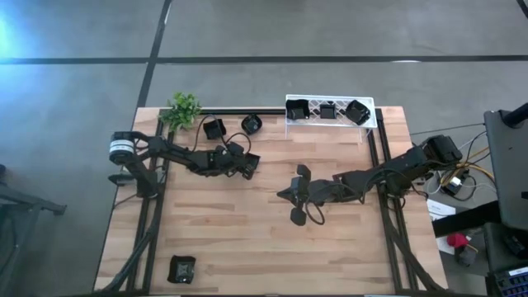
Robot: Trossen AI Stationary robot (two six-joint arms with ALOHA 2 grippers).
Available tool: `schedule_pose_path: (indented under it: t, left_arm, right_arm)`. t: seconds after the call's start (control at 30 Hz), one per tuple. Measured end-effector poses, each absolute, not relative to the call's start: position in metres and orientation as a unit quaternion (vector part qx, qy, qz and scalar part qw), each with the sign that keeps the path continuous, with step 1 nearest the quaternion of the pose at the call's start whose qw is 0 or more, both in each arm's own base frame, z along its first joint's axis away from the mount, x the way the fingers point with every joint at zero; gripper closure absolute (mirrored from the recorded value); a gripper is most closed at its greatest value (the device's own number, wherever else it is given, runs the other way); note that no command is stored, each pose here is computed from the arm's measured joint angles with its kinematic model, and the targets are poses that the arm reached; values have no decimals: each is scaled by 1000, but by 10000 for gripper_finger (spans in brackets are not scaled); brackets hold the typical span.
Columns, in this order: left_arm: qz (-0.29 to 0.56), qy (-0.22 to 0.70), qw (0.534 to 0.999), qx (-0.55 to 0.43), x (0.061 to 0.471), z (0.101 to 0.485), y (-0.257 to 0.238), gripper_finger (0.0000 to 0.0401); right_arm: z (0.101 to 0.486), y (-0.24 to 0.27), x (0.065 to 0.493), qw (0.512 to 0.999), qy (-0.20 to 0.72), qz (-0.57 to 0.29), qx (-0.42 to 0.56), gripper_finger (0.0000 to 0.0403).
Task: Pick & Place Mini shaped plates
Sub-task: Stack the black square plate on top of the black square plate on the shelf
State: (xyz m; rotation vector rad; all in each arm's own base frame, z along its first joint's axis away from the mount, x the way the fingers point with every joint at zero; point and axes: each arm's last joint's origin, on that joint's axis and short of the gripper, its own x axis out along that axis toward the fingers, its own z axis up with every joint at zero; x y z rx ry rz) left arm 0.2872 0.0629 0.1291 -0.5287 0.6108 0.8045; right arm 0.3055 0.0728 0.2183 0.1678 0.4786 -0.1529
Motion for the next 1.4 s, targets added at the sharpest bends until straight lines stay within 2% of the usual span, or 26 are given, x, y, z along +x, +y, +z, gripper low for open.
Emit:
schedule_pose_path:
  t: [0.67, 0.77, 1.0, 1.4]
  left_arm:
    - [382, 287, 841, -253, 287, 129, 63, 321]
    - [382, 287, 841, -253, 287, 129, 63, 333]
    - [378, 289, 842, -254, 287, 129, 63, 395]
    - [373, 286, 846, -253, 288, 130, 62, 400]
  right_arm:
    - [218, 73, 306, 965, 236, -76, 83, 394]
    - [218, 73, 306, 965, 235, -76, 84, 394]
    - [219, 73, 306, 965, 235, -76, 85, 394]
    - [219, 73, 306, 966, 234, -75, 83, 394]
